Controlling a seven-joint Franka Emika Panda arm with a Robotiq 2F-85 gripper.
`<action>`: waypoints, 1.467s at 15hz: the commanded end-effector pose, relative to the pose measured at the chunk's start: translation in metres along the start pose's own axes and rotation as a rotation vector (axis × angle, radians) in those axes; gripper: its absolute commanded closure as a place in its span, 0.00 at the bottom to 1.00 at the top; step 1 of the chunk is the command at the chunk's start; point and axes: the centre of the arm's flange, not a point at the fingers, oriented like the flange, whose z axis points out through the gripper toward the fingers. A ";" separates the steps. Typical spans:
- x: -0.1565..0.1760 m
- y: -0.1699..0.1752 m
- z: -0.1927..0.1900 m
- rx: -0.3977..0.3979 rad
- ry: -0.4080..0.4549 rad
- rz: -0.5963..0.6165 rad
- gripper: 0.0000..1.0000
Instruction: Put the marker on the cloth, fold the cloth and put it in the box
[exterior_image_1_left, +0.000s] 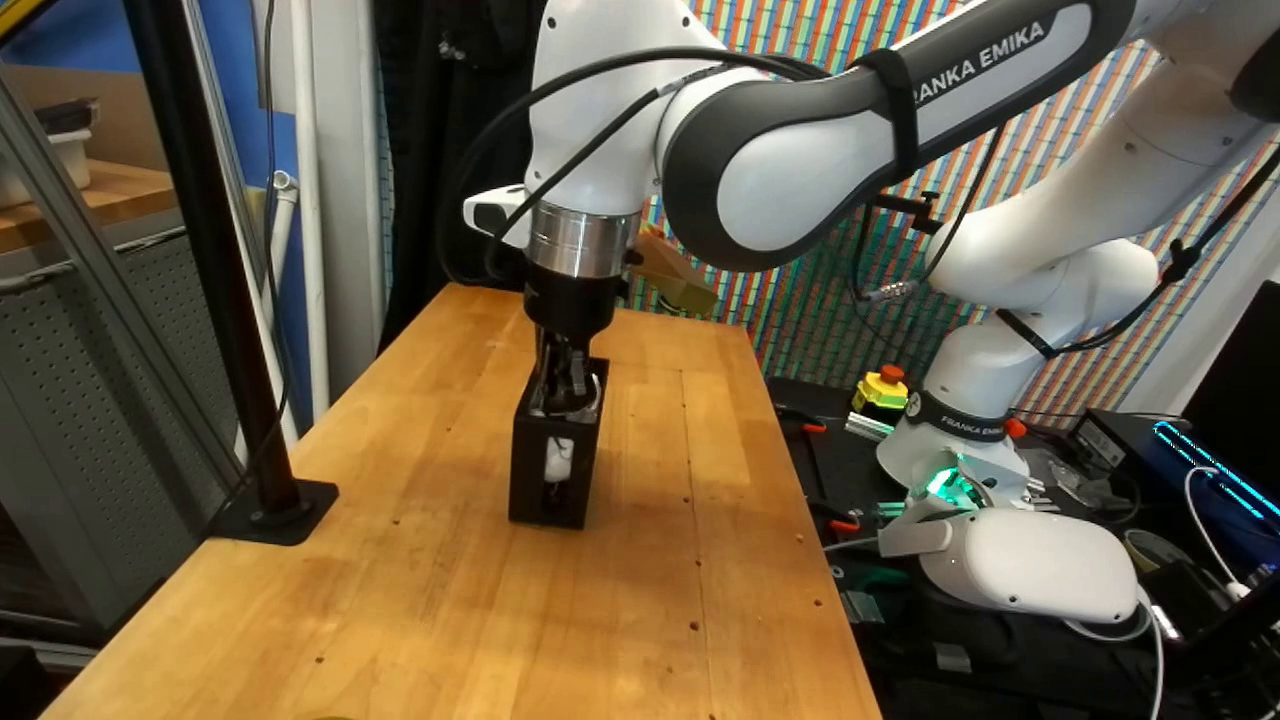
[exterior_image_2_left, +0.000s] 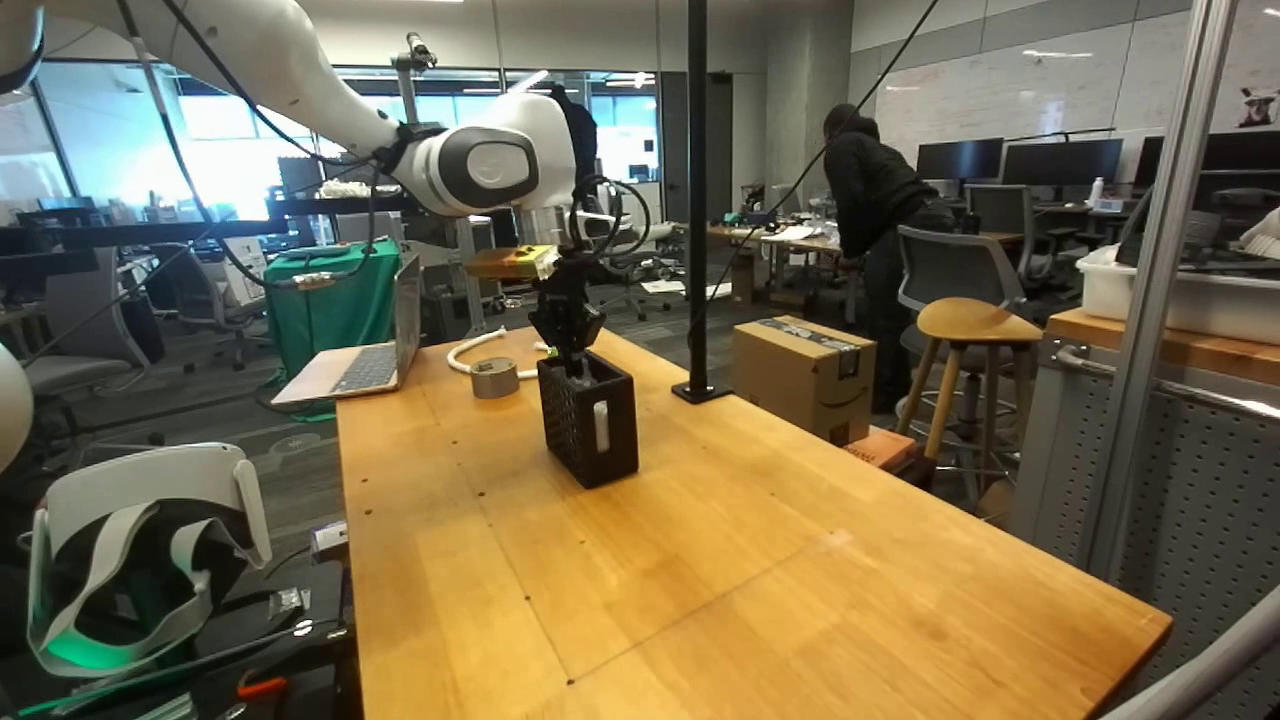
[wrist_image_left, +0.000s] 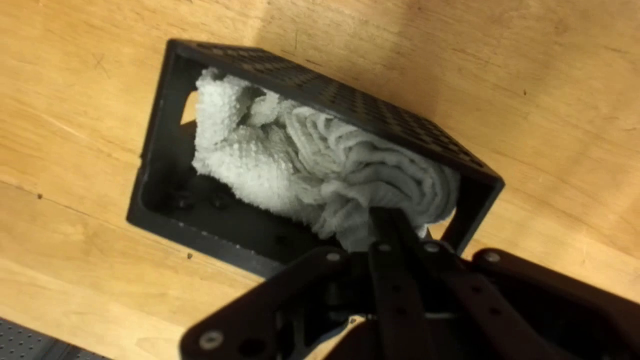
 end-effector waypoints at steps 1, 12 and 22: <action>-0.010 -0.004 -0.031 -0.039 0.081 0.011 0.94; -0.024 0.025 -0.046 -0.188 0.111 0.082 0.94; -0.047 -0.015 0.004 -0.153 0.022 0.023 0.94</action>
